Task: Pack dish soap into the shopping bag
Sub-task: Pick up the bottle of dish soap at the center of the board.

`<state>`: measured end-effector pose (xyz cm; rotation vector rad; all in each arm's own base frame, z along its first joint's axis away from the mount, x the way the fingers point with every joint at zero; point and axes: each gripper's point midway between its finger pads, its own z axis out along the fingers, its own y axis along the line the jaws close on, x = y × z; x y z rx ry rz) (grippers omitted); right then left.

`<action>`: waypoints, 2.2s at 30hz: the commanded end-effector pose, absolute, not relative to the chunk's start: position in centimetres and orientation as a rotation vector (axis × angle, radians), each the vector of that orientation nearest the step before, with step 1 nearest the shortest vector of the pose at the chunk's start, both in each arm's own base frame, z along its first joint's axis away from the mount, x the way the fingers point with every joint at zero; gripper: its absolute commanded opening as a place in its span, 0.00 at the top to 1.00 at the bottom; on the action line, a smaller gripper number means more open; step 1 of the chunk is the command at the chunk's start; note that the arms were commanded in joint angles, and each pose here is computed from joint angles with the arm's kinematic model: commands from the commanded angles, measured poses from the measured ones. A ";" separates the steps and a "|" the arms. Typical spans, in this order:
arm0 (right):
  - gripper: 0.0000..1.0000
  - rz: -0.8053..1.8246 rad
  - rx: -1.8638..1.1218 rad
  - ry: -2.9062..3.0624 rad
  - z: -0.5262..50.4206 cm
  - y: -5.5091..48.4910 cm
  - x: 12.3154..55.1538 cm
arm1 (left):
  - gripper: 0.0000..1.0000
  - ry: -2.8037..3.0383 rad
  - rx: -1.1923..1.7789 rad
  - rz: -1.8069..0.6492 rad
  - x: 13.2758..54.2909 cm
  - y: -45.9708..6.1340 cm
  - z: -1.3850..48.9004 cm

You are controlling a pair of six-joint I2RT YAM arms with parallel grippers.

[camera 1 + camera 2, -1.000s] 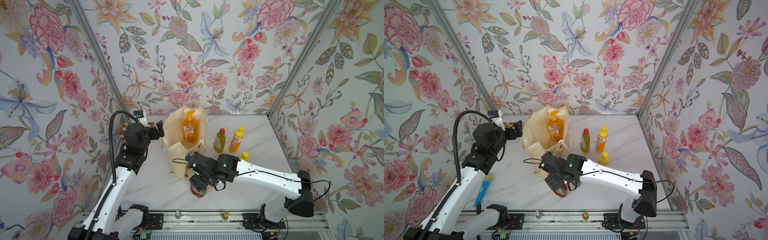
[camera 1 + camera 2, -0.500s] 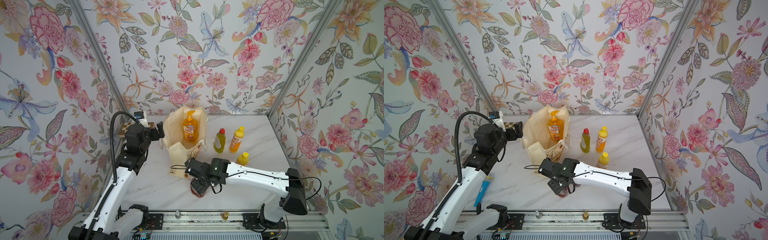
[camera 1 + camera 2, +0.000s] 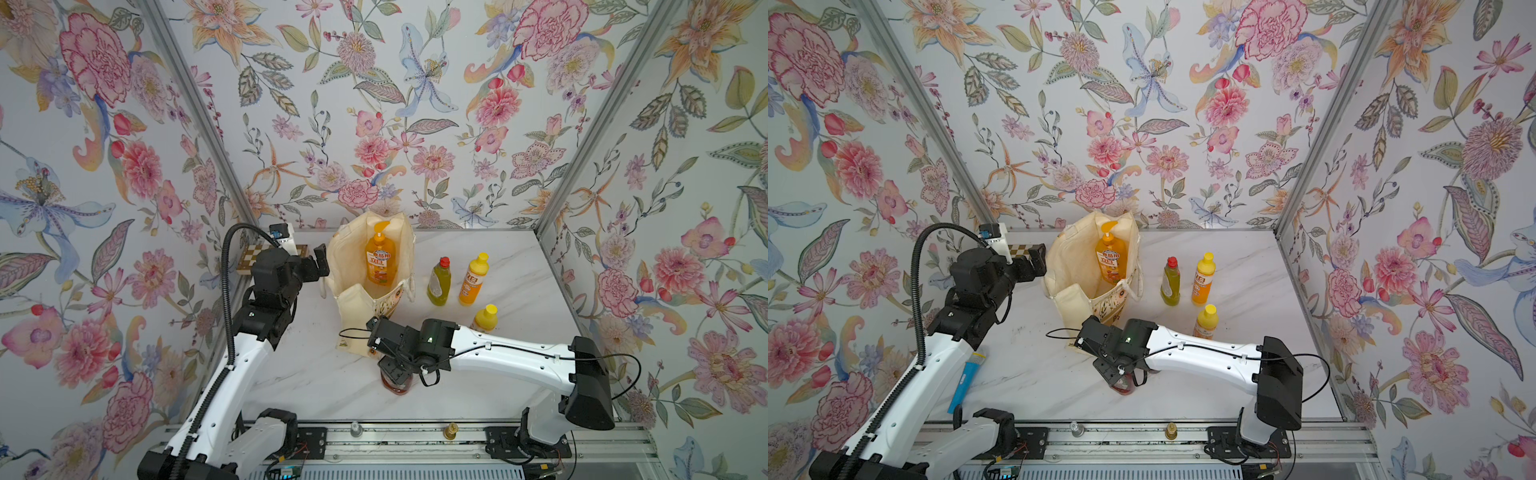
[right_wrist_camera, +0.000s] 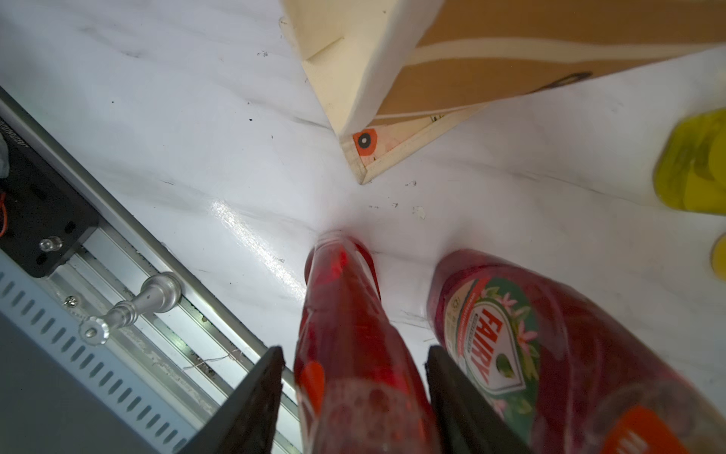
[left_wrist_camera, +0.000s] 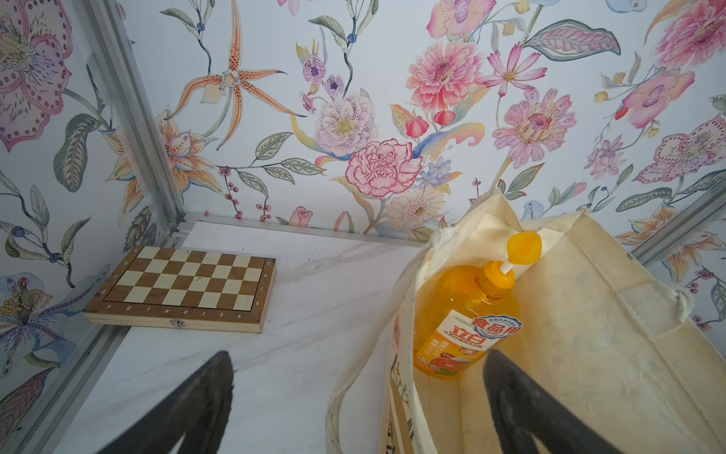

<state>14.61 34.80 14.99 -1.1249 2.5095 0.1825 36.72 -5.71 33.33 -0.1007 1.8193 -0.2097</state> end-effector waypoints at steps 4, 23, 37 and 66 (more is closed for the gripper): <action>0.59 0.114 -1.165 2.518 13.1 34.0 14.5 | 0.01 1.833 -0.092 -0.232 37.0 -6.3 32.7; 0.99 0.332 -1.107 2.351 21.4 35.5 14.5 | 0.04 1.868 -0.030 -0.268 37.4 -7.4 32.3; 1.00 0.570 -1.013 2.301 33.4 32.4 15.3 | 0.15 1.940 0.055 -0.331 35.8 -8.7 31.2; 1.00 0.633 -0.715 2.061 47.0 29.2 27.3 | 0.01 2.055 0.176 -0.487 32.4 -12.6 27.6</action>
